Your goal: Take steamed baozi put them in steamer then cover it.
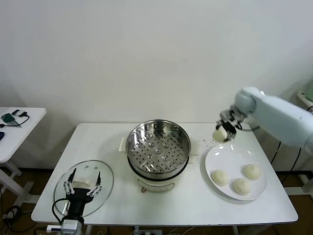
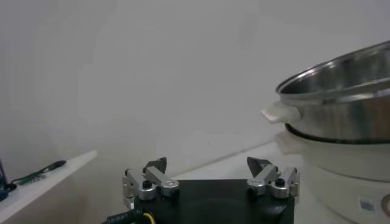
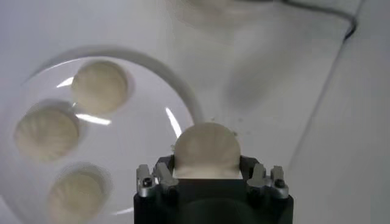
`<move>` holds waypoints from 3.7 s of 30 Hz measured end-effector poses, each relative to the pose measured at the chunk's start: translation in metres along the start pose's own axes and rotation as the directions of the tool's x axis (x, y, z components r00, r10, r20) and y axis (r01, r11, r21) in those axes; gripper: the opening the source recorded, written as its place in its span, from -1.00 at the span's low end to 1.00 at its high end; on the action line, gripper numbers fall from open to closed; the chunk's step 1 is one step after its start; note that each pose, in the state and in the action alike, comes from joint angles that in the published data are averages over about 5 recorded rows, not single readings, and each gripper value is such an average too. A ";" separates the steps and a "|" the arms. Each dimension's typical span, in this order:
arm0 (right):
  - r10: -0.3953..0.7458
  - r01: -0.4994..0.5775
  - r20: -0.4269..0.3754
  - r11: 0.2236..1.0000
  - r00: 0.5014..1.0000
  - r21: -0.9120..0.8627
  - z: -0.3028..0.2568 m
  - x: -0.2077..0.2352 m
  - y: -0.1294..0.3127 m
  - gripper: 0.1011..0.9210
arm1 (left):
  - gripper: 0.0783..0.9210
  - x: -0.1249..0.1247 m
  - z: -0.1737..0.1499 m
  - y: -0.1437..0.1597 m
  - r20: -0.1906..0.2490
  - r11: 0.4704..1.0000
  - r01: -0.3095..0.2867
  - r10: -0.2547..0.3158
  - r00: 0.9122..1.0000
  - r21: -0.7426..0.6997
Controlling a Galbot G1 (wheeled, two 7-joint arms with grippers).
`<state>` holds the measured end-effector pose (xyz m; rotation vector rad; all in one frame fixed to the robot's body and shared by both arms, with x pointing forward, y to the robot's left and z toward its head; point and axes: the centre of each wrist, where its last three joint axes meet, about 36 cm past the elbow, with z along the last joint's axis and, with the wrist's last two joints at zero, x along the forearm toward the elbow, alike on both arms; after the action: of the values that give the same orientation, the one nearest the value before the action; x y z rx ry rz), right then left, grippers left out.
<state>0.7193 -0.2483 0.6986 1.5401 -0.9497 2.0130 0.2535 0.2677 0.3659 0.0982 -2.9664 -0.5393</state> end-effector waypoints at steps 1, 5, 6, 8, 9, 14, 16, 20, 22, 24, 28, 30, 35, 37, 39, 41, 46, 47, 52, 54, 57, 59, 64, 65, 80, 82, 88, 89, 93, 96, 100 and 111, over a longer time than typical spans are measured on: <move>0.005 -0.005 -0.003 0.999 1.000 0.046 -0.009 0.007 -0.010 0.43 | 0.77 0.000 -0.001 0.000 0.000 1.000 -0.001 0.001 1.000 0.003; 0.015 -0.012 -0.014 0.974 1.000 0.226 -0.050 0.026 -0.046 0.44 | 0.77 0.001 -0.001 0.000 -0.004 1.000 -0.004 0.004 1.000 0.009; 0.015 -0.010 -0.017 0.963 1.000 0.268 -0.061 0.029 -0.053 0.44 | 0.77 0.001 -0.001 0.000 -0.006 1.000 -0.005 0.005 1.000 0.010; 0.012 -0.004 -0.020 0.938 1.000 0.347 -0.083 0.030 -0.067 0.44 | 0.77 0.003 0.000 -0.001 -0.011 1.000 -0.007 0.007 1.000 0.012; 0.009 0.000 -0.023 0.923 1.000 0.384 -0.094 0.030 -0.073 0.44 | 0.77 0.003 0.001 -0.001 -0.014 1.000 -0.008 0.008 1.000 0.013; -0.005 0.025 -0.038 0.842 0.999 0.539 -0.143 0.021 -0.097 0.45 | 0.77 0.006 0.003 -0.003 -0.024 1.000 -0.013 0.014 1.000 0.014; -0.012 0.036 -0.044 0.808 0.999 0.588 -0.159 0.013 -0.104 0.45 | 0.77 0.007 0.003 -0.004 -0.026 1.000 -0.015 0.016 1.000 0.015; -0.028 0.058 -0.055 0.745 0.998 0.665 -0.188 -0.009 -0.112 0.45 | 0.77 0.007 0.003 -0.005 -0.028 1.000 -0.018 0.018 0.999 0.016; -0.035 0.066 -0.058 0.715 0.998 0.696 -0.201 -0.020 -0.114 0.45 | 0.77 0.007 0.003 -0.006 -0.028 1.000 -0.017 0.018 0.999 0.018; -0.039 0.070 -0.060 0.687 0.997 0.724 -0.213 -0.031 -0.115 0.46 | 0.77 0.006 0.002 -0.006 -0.027 1.000 -0.015 0.015 1.000 0.021; -0.042 0.078 -0.066 0.637 0.997 0.767 -0.231 -0.052 -0.115 0.48 | 0.77 0.005 0.002 -0.006 -0.026 1.000 -0.010 0.011 1.000 0.026; -0.040 0.082 -0.073 0.616 0.997 0.783 -0.238 -0.061 -0.115 0.49 | 0.77 0.005 0.003 -0.006 -0.028 1.000 -0.010 0.011 1.000 0.027; -0.037 0.097 -0.093 0.579 0.995 0.809 -0.249 -0.080 -0.113 0.49 | 0.77 0.005 0.004 -0.007 -0.031 0.999 -0.009 0.010 0.999 0.032; -0.040 0.104 -0.099 0.572 0.994 0.814 -0.251 -0.088 -0.112 0.49 | 0.77 0.005 0.005 -0.008 -0.033 0.999 -0.010 0.011 0.999 0.034; -0.043 0.110 -0.104 0.567 0.994 0.816 -0.252 -0.095 -0.110 0.50 | 0.77 0.005 0.006 -0.008 -0.034 0.999 -0.009 0.011 0.999 0.034; -0.045 0.112 -0.106 0.564 0.993 0.818 -0.253 -0.101 -0.109 0.51 | 0.77 0.005 0.006 -0.007 -0.036 0.999 -0.009 0.010 0.999 0.034; -0.046 0.114 -0.107 0.557 0.993 0.822 -0.256 -0.109 -0.106 0.64 | 0.77 0.005 0.007 -0.006 -0.037 0.999 -0.006 0.007 0.999 0.031; -0.047 0.114 -0.106 0.558 0.993 0.822 -0.256 -0.110 -0.105 0.68 | 0.77 0.005 0.007 -0.005 -0.037 1.000 -0.005 0.006 0.999 0.031; -0.047 0.106 -0.096 0.564 0.994 0.819 -0.253 -0.112 -0.102 0.76 | 0.77 0.003 0.006 -0.005 -0.034 1.000 -0.004 0.005 0.999 0.031; -0.045 0.101 -0.091 0.568 0.995 0.817 -0.251 -0.109 -0.101 0.76 | 0.77 0.003 0.006 -0.005 -0.035 1.000 -0.004 0.005 0.999 0.031; -0.039 0.090 -0.082 0.579 0.996 0.811 -0.245 -0.101 -0.100 0.76 | 0.77 0.003 0.006 -0.004 -0.036 1.000 -0.003 0.004 0.999 0.028; -0.032 0.078 -0.074 0.588 0.997 0.805 -0.239 -0.091 -0.098 0.76 | 0.77 0.003 0.006 -0.003 -0.036 1.000 -0.003 0.003 0.999 0.024; -0.006 0.048 -0.057 0.629 0.998 0.776 -0.212 -0.059 -0.089 0.76 | 0.77 0.003 0.005 -0.002 -0.037 1.000 0.000 0.001 0.999 0.019; 0.000 0.041 -0.054 0.644 0.999 0.764 -0.205 -0.052 -0.085 0.76 | 0.77 0.002 0.005 -0.001 -0.036 1.000 0.002 -0.002 0.999 0.017; 0.086 -0.092 0.102 0.994 0.991 0.058 -0.077 0.005 0.038 0.76 | 0.77 -0.001 0.001 0.010 -0.025 1.000 0.016 -0.016 1.000 -0.001; 0.093 -0.084 0.112 0.993 0.989 -0.086 -0.062 0.001 0.061 0.76 | 0.77 -0.001 0.000 0.011 -0.020 1.000 0.014 -0.014 1.000 -0.003; 0.061 0.005 0.148 0.912 0.987 -0.410 -0.029 -0.024 0.126 0.76 | 0.77 0.001 -0.004 0.014 -0.014 1.000 0.013 -0.013 1.000 -0.013; 0.050 0.025 0.156 0.895 0.986 -0.445 -0.026 -0.029 0.136 0.76 | 0.77 0.001 -0.005 0.014 -0.013 1.000 0.013 -0.013 1.000 -0.014; -0.006 0.108 0.187 0.834 0.982 -0.542 -0.018 -0.053 0.167 0.76 | 0.77 0.004 -0.007 0.015 -0.013 1.000 0.012 -0.012 1.000 -0.015; -0.048 0.160 0.202 0.795 0.978 -0.585 -0.015 -0.072 0.186 0.76 | 0.77 0.005 -0.007 0.015 -0.016 1.000 0.013 -0.013 1.000 -0.014; -0.099 0.214 0.215 0.756 0.971 -0.619 -0.013 -0.096 0.205 0.76 | 0.77 0.007 -0.008 0.015 -0.022 1.000 0.013 -0.013 1.000 -0.014; -0.172 0.288 0.238 0.704 0.956 -0.649 -0.022 -0.150 0.226 0.76 | 0.77 0.011 -0.002 0.013 -0.041 1.000 0.008 -0.008 0.999 -0.014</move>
<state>0.5915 -0.3745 0.4935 1.3101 -1.2951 1.1595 0.2421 0.2782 0.3737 0.1182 -2.9236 -0.5521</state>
